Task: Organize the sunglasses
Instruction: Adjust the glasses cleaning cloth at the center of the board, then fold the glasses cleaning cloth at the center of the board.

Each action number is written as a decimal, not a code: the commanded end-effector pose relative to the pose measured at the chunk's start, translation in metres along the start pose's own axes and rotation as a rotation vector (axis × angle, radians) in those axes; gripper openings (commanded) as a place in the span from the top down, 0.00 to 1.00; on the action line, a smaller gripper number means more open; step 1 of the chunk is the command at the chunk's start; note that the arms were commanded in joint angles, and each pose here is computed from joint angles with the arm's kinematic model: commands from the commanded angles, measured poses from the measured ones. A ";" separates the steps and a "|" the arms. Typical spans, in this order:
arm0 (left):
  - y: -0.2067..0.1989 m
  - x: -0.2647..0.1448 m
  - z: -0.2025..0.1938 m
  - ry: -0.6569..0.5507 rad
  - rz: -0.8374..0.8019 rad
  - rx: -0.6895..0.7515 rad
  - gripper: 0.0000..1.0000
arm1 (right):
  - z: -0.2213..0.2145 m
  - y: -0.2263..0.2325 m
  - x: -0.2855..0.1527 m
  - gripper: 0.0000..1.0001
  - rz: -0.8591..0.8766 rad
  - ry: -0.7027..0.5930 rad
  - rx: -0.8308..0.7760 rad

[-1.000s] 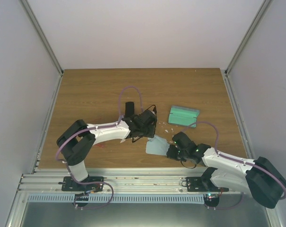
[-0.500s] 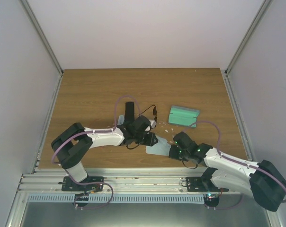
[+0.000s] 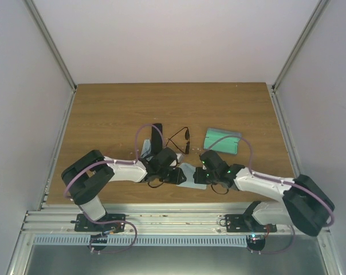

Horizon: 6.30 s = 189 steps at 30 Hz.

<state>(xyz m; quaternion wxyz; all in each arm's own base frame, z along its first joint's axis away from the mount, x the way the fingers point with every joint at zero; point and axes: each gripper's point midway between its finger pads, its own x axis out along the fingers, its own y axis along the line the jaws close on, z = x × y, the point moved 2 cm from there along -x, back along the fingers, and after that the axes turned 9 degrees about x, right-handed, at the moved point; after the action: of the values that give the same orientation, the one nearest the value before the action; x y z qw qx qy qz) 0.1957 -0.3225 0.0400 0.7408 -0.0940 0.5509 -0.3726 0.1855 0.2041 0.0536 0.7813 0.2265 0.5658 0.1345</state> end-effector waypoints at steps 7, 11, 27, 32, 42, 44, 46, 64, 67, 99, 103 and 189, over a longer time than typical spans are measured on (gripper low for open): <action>0.013 -0.008 -0.015 0.010 0.055 -0.032 0.76 | 0.032 0.005 0.023 0.99 -0.072 -0.066 -0.079; 0.010 -0.008 -0.016 0.016 0.043 -0.028 0.76 | 0.032 0.001 0.030 1.00 -0.085 -0.032 -0.099; 0.007 -0.010 -0.020 0.042 0.039 -0.029 0.76 | 0.080 -0.020 0.018 0.99 -0.353 -0.205 -0.128; 0.006 -0.010 -0.020 0.045 0.037 -0.028 0.76 | 0.063 -0.013 0.018 0.96 -0.266 -0.125 -0.128; 0.006 -0.009 -0.019 0.046 0.040 -0.029 0.76 | 0.031 -0.027 0.031 0.96 -0.244 0.010 -0.109; 0.007 -0.009 -0.019 0.048 0.042 -0.029 0.76 | 0.029 -0.034 0.033 0.97 -0.277 0.019 -0.110; 0.007 -0.009 -0.019 0.049 0.042 -0.028 0.76 | 0.032 -0.042 0.034 0.97 -0.333 0.011 -0.117; -0.002 -0.024 -0.014 0.023 0.030 -0.026 0.76 | 0.079 -0.040 0.007 0.97 -0.520 -0.180 -0.131; -0.013 -0.036 -0.003 -0.031 0.001 -0.010 0.73 | 0.079 -0.026 -0.001 0.93 -0.442 -0.190 -0.141; 0.006 -0.058 0.027 -0.161 0.196 -0.004 0.57 | -0.037 -0.056 -0.025 0.76 -0.411 0.051 -0.060; 0.005 -0.050 0.032 -0.140 0.205 0.021 0.53 | -0.012 -0.030 -0.038 0.68 -0.342 -0.051 -0.083; 0.023 -0.014 0.071 -0.124 0.346 0.052 1.00 | 0.066 -0.020 -0.001 0.99 -0.230 -0.151 -0.152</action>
<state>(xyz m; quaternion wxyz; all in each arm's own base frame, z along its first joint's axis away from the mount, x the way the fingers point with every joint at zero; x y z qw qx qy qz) 0.2553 -0.3214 0.0421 0.8047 -0.0049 0.5390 -0.2488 0.2422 0.1659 0.0454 0.8380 0.0926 0.5346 0.0586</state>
